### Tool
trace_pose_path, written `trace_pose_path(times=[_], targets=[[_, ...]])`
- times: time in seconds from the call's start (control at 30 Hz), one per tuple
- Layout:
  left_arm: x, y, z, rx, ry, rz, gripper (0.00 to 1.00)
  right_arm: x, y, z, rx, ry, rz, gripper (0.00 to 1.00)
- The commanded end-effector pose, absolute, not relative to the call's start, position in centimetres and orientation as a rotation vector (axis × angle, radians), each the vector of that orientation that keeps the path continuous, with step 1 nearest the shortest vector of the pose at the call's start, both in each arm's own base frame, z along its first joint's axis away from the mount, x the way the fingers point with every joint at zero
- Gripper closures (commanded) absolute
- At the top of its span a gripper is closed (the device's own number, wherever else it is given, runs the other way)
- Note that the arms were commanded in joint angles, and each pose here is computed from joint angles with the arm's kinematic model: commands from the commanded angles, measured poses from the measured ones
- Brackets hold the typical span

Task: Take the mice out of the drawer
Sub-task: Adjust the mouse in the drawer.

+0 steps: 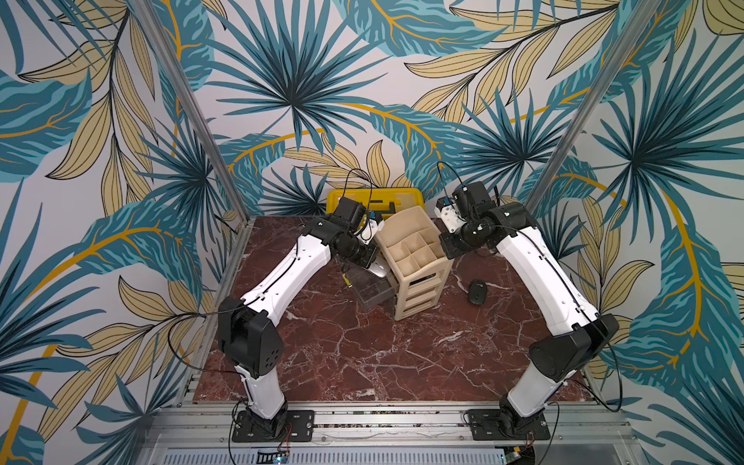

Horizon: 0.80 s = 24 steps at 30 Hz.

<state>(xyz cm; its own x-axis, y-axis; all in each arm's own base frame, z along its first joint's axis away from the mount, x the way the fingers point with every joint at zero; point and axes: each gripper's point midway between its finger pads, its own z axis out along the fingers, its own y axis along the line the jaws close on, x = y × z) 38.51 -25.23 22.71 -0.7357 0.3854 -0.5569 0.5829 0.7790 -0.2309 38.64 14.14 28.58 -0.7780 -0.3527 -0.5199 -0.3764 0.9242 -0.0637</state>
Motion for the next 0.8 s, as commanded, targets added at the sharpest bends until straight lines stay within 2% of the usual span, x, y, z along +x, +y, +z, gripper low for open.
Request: trace_pose_path(times=[0.0,0.43,0.77], targets=[[39.8,-25.5,25.1,0.735,2.400,-0.521,1.00,38.3,13.6,28.3,-0.566,2.540,0.027,1.00],[41.0,-25.2,24.0,0.706,2.372,-0.485,1.00,38.2,13.8,28.2,-0.574,2.538,0.039,1.00],[40.3,-24.6,21.7,0.710,2.445,-0.463,1.00,38.2,13.8,28.1,-0.570,2.543,0.043,1.00]])
